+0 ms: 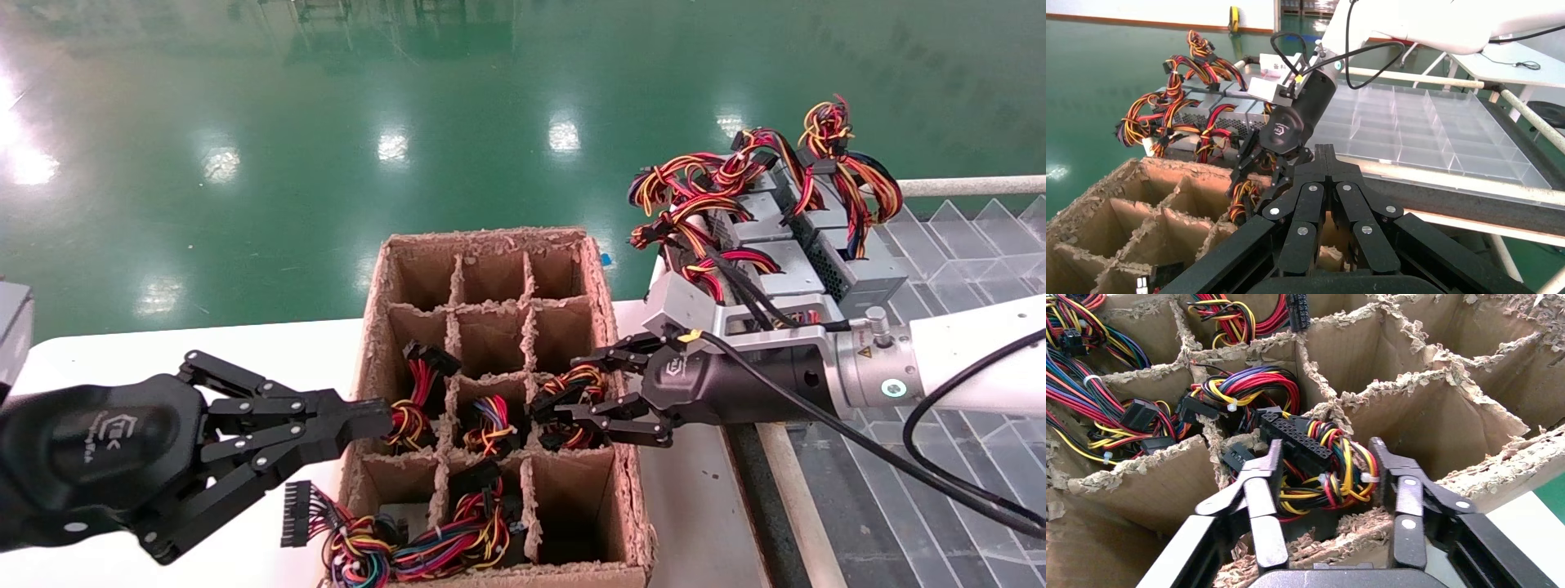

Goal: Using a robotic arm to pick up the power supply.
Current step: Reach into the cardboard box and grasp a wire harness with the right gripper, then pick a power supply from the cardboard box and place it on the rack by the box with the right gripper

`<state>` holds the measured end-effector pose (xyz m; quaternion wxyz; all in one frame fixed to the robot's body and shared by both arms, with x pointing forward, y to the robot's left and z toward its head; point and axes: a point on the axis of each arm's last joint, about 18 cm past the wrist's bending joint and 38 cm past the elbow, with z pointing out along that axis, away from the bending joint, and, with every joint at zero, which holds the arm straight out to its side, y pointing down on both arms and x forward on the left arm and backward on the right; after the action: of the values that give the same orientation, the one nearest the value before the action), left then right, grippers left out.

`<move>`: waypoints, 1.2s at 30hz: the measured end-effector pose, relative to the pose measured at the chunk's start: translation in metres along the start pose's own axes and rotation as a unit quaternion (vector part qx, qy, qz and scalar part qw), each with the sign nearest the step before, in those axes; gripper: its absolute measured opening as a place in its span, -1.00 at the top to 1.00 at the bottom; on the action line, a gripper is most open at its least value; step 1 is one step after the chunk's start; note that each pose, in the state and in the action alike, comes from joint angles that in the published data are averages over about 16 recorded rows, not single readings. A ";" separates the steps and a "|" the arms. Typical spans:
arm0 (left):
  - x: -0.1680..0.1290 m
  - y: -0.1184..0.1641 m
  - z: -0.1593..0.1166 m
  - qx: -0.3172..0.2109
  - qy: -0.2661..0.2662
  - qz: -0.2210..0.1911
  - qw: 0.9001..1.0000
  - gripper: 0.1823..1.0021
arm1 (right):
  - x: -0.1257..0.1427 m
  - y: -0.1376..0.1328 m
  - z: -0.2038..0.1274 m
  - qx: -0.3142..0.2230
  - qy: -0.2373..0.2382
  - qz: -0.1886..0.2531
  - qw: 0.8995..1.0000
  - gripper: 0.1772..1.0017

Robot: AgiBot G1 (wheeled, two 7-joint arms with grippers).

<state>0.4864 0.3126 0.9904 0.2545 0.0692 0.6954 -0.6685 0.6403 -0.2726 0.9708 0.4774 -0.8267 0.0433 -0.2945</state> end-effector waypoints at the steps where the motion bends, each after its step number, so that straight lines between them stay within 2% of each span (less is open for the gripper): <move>1: 0.000 0.000 0.000 0.000 0.000 0.000 1.000 0.96 | 0.000 0.000 0.000 -0.001 0.000 -0.001 1.000 -0.06; 7: 0.000 0.000 0.000 0.000 0.000 0.000 1.000 0.98 | 0.000 0.000 0.000 -0.003 -0.001 -0.003 1.000 0.27; 13: 0.000 0.000 0.000 0.000 0.000 0.000 1.000 0.98 | -0.001 -0.005 -0.004 0.000 -0.001 -0.020 1.000 0.48; 19: 0.000 0.000 0.000 0.000 0.000 0.000 1.000 0.98 | -0.005 -0.017 -0.011 0.004 0.003 -0.059 0.998 0.58; 27: 0.000 0.000 0.000 0.000 0.000 0.000 1.000 0.98 | -0.015 -0.041 -0.024 0.009 0.014 -0.123 0.992 0.61; 36: 0.000 0.000 0.000 0.000 0.000 0.000 1.000 0.98 | -0.024 -0.055 -0.028 0.002 0.024 -0.149 0.989 0.64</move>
<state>0.4864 0.3126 0.9904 0.2545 0.0692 0.6954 -0.6685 0.5945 -0.2555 1.0149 0.4290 -0.8157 -0.0693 -0.3818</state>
